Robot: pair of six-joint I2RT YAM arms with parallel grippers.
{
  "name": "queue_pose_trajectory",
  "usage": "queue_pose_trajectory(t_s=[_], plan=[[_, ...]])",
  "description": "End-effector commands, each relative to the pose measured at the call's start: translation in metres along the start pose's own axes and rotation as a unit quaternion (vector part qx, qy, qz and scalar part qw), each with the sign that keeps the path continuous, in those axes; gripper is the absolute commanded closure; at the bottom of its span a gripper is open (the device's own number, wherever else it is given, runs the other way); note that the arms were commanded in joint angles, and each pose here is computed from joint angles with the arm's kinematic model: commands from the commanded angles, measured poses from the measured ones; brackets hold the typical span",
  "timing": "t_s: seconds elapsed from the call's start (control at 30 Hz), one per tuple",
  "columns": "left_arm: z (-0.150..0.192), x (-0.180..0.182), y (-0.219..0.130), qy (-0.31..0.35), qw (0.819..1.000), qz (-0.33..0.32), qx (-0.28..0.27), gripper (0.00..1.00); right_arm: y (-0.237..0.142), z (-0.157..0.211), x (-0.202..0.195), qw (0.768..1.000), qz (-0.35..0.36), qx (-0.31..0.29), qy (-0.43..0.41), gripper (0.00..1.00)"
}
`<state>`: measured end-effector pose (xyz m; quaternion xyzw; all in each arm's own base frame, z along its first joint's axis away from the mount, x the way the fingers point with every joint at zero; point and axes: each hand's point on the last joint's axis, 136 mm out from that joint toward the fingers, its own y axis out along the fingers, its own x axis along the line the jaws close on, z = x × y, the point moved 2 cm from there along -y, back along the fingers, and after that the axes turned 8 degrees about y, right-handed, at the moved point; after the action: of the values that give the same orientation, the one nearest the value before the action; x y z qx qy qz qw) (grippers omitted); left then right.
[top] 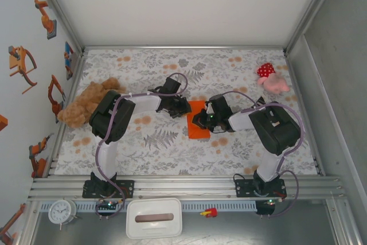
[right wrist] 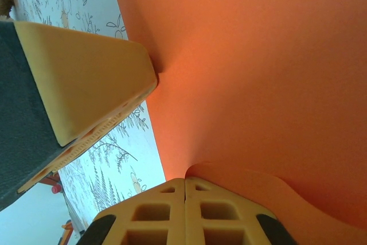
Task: Fold a paper plane with a square sheet of paper (pick it up from the middle)
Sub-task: Fold the triangle a second time at the center of the table.
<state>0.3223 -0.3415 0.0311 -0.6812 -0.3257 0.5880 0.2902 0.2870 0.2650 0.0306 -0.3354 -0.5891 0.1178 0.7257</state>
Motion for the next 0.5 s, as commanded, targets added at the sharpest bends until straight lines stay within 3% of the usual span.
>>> queue_pose_trajectory(t_s=[0.0, 0.47], plan=[[0.0141, 0.0242, 0.0112, -0.013, 0.999, -0.037, 0.030, 0.84, -0.0015, -0.0024, 0.0016, 1.000, 0.012, -0.010, -0.010, 1.00], [0.0143, 0.0268, 0.0123, -0.013, 0.999, -0.042, 0.031, 0.84, -0.0086, -0.0017, 0.0084, 1.000, 0.006, -0.018, -0.023, 1.00]])
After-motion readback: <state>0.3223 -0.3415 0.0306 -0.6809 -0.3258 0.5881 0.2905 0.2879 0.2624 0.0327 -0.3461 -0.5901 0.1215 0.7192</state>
